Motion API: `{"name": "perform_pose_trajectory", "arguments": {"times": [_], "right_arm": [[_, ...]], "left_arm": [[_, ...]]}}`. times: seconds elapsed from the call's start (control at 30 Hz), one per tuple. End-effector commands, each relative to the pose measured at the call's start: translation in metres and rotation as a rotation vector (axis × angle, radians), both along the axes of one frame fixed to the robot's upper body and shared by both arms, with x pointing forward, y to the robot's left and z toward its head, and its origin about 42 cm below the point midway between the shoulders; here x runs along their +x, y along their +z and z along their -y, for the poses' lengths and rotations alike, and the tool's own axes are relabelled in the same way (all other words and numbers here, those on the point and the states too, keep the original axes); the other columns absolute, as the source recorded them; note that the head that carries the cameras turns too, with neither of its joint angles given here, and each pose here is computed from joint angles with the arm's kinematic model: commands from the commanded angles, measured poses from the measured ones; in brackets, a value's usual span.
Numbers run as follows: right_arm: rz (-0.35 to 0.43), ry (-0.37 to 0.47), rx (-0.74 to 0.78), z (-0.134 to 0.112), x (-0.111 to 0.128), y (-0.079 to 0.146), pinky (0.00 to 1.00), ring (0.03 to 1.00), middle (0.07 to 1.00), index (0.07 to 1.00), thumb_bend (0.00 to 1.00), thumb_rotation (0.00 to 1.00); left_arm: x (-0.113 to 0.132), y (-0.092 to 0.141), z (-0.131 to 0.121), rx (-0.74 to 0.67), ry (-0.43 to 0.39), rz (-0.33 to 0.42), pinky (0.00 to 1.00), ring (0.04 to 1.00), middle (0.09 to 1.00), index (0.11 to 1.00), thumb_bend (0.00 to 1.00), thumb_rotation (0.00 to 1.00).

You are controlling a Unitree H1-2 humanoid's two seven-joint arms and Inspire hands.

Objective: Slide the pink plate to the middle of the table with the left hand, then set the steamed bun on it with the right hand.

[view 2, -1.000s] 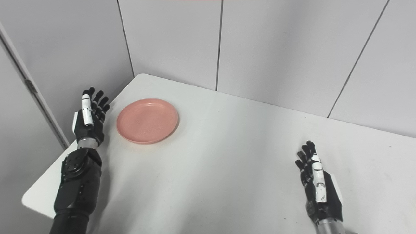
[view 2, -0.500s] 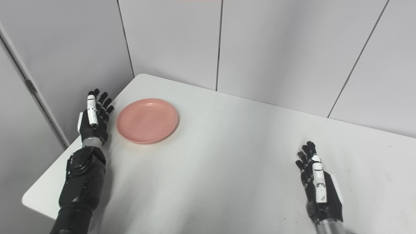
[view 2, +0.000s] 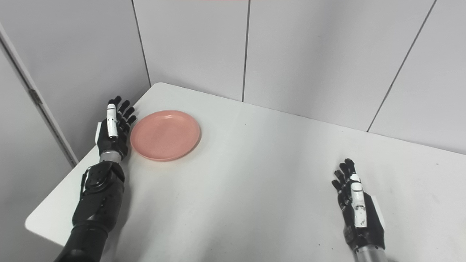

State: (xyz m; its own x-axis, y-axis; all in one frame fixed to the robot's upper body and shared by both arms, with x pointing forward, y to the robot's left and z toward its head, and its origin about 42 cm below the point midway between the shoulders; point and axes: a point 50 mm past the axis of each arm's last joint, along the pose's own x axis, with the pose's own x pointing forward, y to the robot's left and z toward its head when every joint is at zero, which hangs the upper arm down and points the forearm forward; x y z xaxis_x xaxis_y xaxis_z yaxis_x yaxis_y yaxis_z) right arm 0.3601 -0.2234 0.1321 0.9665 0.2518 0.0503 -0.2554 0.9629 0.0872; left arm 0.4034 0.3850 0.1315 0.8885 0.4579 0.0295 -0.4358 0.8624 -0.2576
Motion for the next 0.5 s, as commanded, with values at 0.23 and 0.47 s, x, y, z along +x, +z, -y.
{"name": "perform_pose_trajectory", "arguments": {"times": [0.23, 0.47], "right_arm": [[-0.085, -0.027, -0.021, 0.01, -0.008, -0.017, 1.0, 1.0, 1.0, 1.0, 0.11, 1.0], [-0.087, -0.029, -0.024, 0.008, -0.008, -0.018, 1.0, 1.0, 1.0, 1.0, 0.11, 1.0]], "left_arm": [[0.009, -0.013, 0.024, -0.064, -0.112, -0.06, 0.88, 0.895, 0.914, 0.918, 0.4, 1.0], [0.015, -0.017, 0.043, -0.081, -0.186, -0.085, 0.89, 0.896, 0.912, 0.909, 0.4, 0.99]]}}
